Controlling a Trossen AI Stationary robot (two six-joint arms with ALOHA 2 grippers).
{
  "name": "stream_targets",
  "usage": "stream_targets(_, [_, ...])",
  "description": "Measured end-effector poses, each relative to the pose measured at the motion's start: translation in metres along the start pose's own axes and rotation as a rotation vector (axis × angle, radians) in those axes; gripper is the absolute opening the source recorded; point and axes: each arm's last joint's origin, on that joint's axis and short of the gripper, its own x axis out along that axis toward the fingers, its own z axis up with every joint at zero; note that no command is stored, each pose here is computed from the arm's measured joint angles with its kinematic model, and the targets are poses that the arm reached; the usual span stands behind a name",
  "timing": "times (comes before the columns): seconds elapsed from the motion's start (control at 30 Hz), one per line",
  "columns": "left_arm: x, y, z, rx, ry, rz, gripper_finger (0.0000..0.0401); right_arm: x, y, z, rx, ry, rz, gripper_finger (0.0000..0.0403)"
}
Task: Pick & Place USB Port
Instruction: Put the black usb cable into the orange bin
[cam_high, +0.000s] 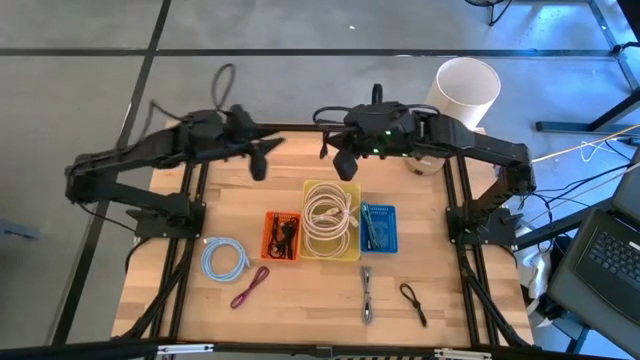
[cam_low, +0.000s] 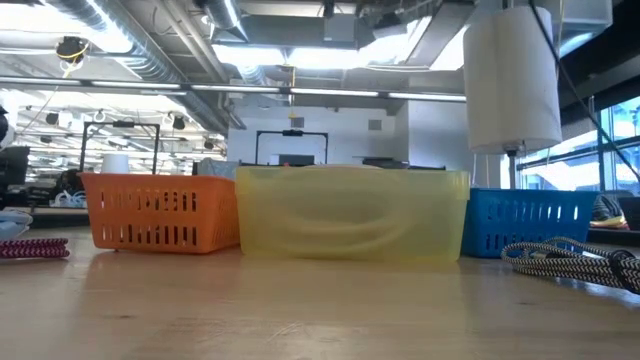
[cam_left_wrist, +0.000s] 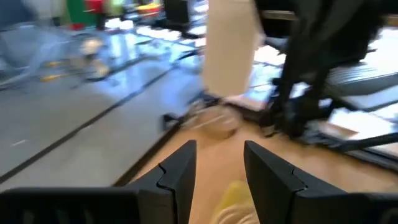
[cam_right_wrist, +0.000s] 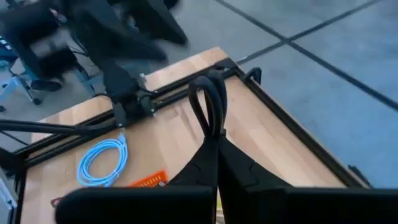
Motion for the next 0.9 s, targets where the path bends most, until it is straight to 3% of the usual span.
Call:
stream_targets(0.33, [0.057,-0.025,0.004,-0.029,-0.100,-0.346,0.0128,-0.031,0.013,0.004,-0.061,-0.006,0.049,0.0000])
stream_targets(0.57, [0.078,-0.031,0.000,-0.049,-0.112,-0.382,0.0128,-0.031,0.017,0.003,-0.075,-0.007,0.061,0.0000])
stream_targets(0.9, [0.080,-0.033,0.002,-0.072,-0.138,-0.418,0.0128,-0.031,0.017,0.005,-0.069,-0.024,0.067,0.0000])
